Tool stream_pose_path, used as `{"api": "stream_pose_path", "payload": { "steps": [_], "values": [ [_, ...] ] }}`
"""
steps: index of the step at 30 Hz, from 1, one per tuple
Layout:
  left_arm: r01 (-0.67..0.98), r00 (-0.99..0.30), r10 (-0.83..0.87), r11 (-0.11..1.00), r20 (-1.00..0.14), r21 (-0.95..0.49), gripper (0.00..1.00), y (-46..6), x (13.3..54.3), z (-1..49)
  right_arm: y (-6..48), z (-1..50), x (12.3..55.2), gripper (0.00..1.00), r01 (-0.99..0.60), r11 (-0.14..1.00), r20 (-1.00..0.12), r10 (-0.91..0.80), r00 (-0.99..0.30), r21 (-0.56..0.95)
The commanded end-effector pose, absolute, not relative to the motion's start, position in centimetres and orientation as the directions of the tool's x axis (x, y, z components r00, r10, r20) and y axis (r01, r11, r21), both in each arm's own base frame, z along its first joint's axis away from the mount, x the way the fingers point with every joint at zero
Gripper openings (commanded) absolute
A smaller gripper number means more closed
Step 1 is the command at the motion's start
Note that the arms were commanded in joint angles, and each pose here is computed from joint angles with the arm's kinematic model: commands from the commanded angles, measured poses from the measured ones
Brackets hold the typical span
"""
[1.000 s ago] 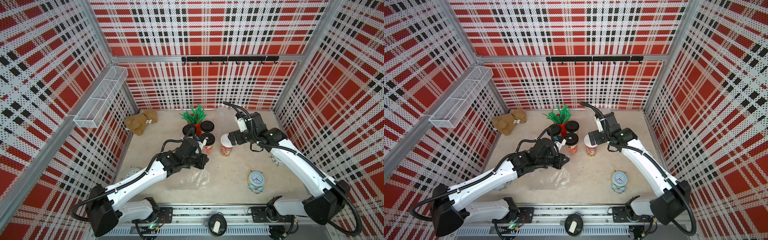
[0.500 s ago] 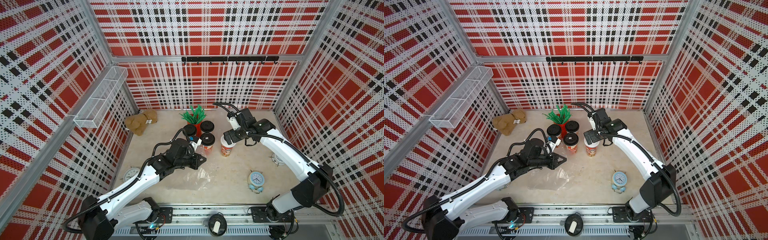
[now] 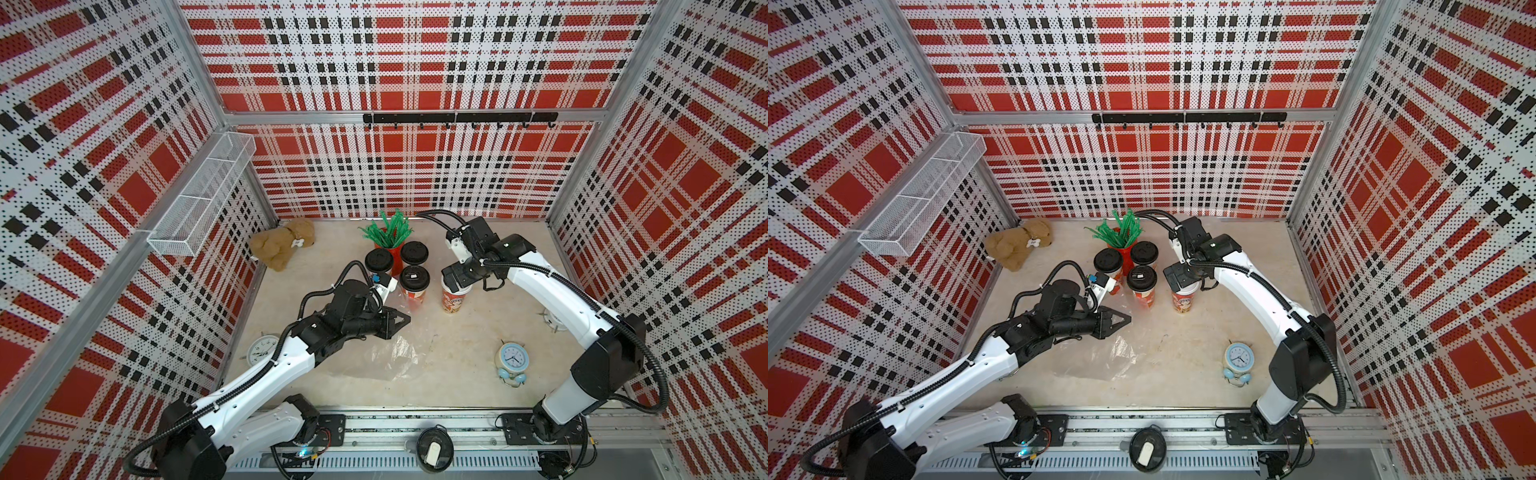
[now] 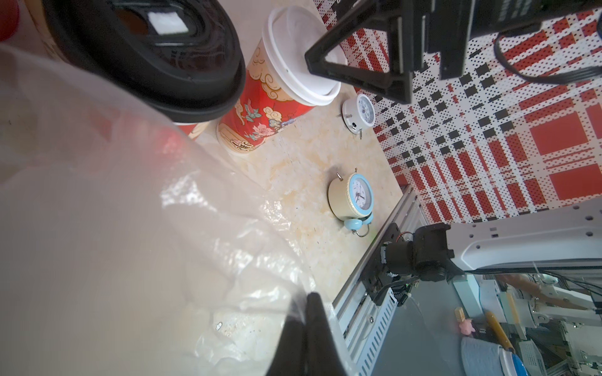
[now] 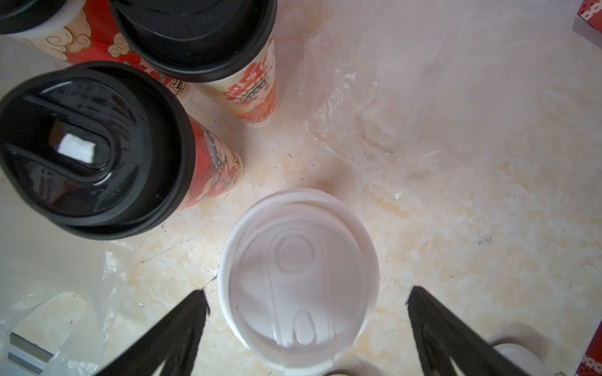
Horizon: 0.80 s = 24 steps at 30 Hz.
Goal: Pack milk tea into plastic carrier bags
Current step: Pick up the milk tea cup at the center of the board.
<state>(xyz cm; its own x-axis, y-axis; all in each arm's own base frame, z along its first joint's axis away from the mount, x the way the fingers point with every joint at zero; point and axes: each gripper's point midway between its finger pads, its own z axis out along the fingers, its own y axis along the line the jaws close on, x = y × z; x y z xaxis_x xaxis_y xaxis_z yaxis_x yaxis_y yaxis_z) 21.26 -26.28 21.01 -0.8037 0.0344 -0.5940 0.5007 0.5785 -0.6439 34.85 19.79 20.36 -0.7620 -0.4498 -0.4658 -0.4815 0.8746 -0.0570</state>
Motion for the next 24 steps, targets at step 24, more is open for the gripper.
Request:
{"api": "stream_pose_path", "payload": {
  "steps": [24],
  "values": [
    [0.479,-0.793,-0.027,0.59,-0.609,-0.65,0.0,-25.5,21.9,21.9,21.2,19.4,35.2,0.65,-0.5,0.866,-0.459,-0.444,-0.769,0.0]
  ]
}}
